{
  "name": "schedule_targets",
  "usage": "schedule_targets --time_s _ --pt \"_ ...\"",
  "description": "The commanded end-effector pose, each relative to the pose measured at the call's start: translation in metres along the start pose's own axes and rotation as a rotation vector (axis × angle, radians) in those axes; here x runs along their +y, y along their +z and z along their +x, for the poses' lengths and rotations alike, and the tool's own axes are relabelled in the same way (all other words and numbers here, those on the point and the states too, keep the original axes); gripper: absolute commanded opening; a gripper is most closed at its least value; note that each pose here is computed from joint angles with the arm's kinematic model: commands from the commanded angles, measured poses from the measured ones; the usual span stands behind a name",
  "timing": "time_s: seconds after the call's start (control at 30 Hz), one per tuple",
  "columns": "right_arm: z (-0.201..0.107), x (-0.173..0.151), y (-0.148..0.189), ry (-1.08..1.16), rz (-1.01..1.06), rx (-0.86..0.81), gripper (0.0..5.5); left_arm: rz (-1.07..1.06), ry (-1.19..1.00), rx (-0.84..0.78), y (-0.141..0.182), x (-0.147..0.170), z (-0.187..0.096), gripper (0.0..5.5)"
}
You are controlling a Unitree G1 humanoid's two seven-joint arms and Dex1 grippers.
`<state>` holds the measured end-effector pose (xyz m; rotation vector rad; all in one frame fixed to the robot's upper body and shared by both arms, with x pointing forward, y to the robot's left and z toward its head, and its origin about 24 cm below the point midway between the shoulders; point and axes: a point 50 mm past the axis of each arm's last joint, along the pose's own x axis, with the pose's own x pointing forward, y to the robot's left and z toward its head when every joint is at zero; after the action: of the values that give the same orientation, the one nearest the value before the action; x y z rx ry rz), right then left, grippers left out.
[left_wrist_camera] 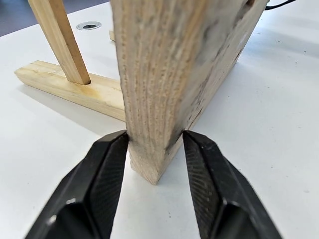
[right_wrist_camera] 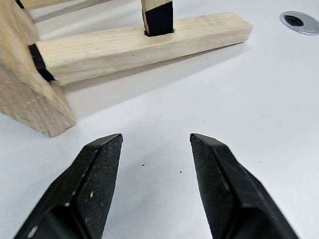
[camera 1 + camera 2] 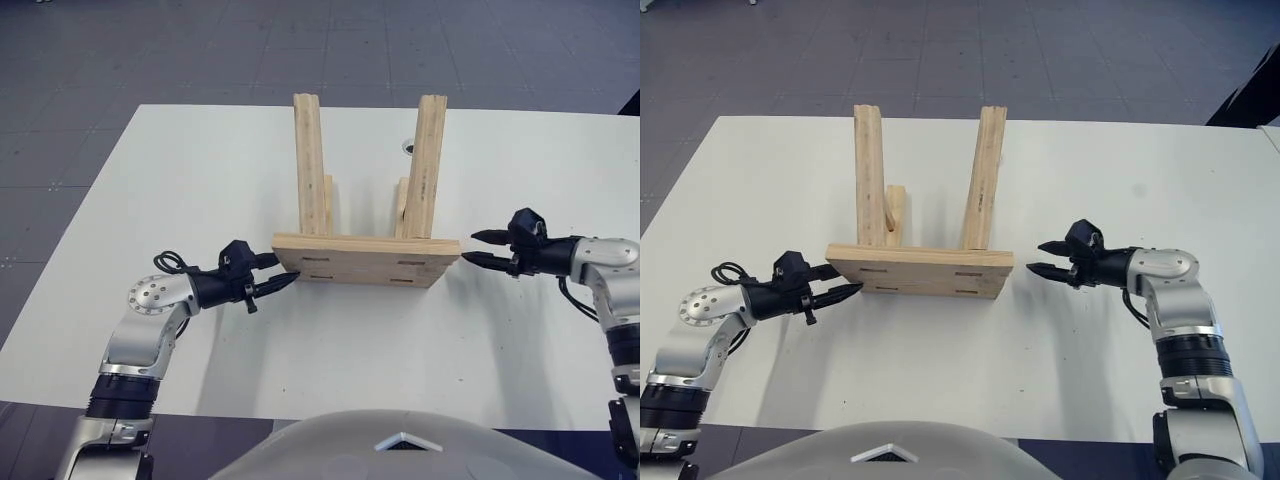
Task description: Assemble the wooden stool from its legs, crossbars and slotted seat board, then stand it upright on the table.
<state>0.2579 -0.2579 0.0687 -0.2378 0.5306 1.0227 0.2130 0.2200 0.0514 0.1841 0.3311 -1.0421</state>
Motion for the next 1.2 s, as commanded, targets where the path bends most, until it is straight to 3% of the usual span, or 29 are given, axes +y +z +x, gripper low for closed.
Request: schedule_targets --time_s 0.03,0.2,0.3,0.63,0.9,1.0,1.2 --pt "-0.018 0.022 0.013 0.179 0.092 -0.01 2.53 0.018 0.007 0.015 0.0 0.01 -0.02 2.18" --pt "-0.016 0.025 0.019 0.215 0.146 -0.051 3.34 -0.024 -0.059 -0.13 0.02 0.022 -0.023 2.87" --pt "-0.004 0.028 0.021 0.257 0.145 -0.088 3.37 -0.038 -0.115 -0.162 0.024 0.028 -0.015 3.3" --pt "0.022 0.035 0.036 0.35 0.114 -0.188 3.37 -0.042 -0.241 -0.152 0.018 0.03 0.003 3.36" --pt "0.028 0.032 0.035 0.403 0.094 -0.199 1.95 -0.064 -0.306 -0.145 0.017 0.034 0.004 2.1" --pt "0.029 0.032 0.032 0.415 0.084 -0.182 1.88 -0.071 -0.343 -0.126 0.015 0.032 0.004 1.72" --pt "0.032 0.024 0.028 0.368 0.072 -0.172 1.77 -0.064 -0.368 -0.123 0.018 0.032 0.005 1.56"
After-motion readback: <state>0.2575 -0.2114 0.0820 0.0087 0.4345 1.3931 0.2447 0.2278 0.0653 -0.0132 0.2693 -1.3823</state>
